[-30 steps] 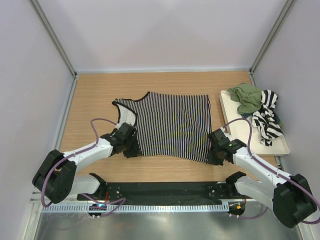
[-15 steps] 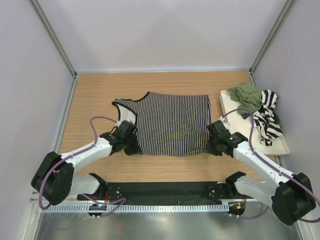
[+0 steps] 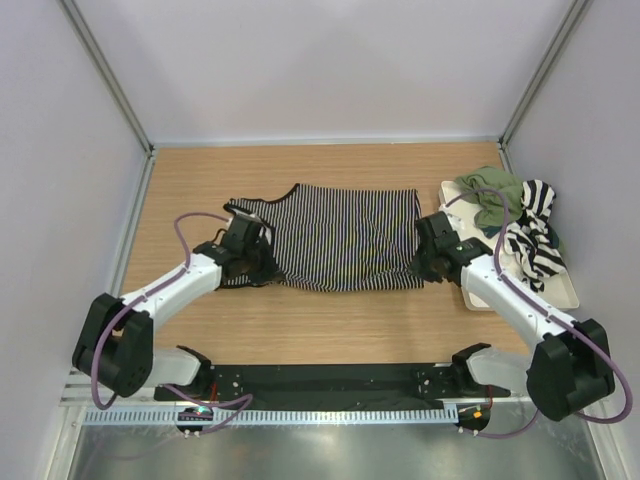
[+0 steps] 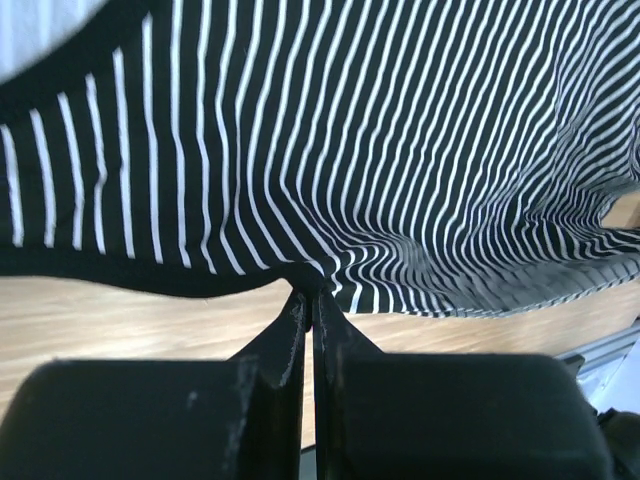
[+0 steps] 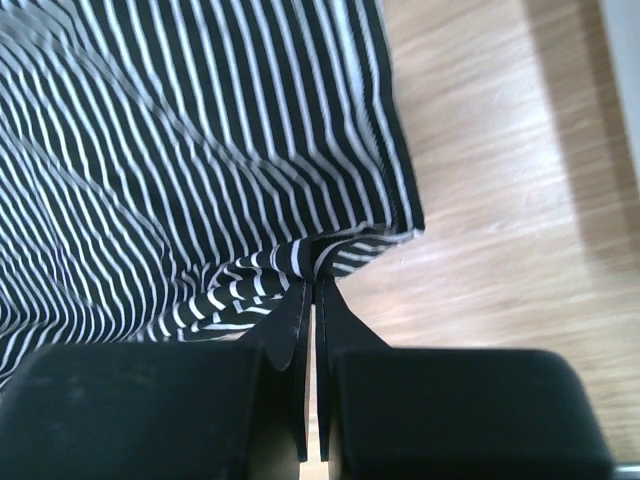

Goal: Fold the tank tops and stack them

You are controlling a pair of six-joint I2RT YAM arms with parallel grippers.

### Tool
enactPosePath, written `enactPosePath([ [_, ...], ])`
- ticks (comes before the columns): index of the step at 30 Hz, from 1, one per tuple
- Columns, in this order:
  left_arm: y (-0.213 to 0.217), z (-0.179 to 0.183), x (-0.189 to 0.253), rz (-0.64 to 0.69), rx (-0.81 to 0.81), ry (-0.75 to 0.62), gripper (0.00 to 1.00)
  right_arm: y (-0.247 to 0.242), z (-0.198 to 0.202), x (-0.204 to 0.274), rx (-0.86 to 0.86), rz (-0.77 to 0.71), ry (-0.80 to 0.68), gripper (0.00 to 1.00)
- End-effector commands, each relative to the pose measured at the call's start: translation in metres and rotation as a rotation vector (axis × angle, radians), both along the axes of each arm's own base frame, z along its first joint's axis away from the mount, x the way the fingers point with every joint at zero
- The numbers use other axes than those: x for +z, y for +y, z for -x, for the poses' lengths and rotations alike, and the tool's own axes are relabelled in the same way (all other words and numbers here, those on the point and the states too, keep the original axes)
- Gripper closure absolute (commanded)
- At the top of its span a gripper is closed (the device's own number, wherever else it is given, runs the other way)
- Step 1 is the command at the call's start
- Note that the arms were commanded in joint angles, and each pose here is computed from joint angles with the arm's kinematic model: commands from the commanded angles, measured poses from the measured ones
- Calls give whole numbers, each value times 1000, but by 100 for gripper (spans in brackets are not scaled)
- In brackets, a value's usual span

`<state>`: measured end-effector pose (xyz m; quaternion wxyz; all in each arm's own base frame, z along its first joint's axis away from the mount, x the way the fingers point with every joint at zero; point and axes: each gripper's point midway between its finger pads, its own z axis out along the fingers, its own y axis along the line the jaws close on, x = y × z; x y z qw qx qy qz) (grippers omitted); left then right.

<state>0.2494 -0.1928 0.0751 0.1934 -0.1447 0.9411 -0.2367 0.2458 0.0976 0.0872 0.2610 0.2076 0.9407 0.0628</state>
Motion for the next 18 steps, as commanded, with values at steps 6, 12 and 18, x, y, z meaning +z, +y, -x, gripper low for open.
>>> enactPosePath([
  [6,-4,-39,11,11,-36,-34,100,-11,-53,13,-43,-8,-75,99],
  [12,-9,-53,15,27,-46,-35,100,-12,-69,16,-58,3,-88,99],
  [18,-9,-67,24,23,-36,-63,100,-19,-84,22,-75,21,-108,99],
])
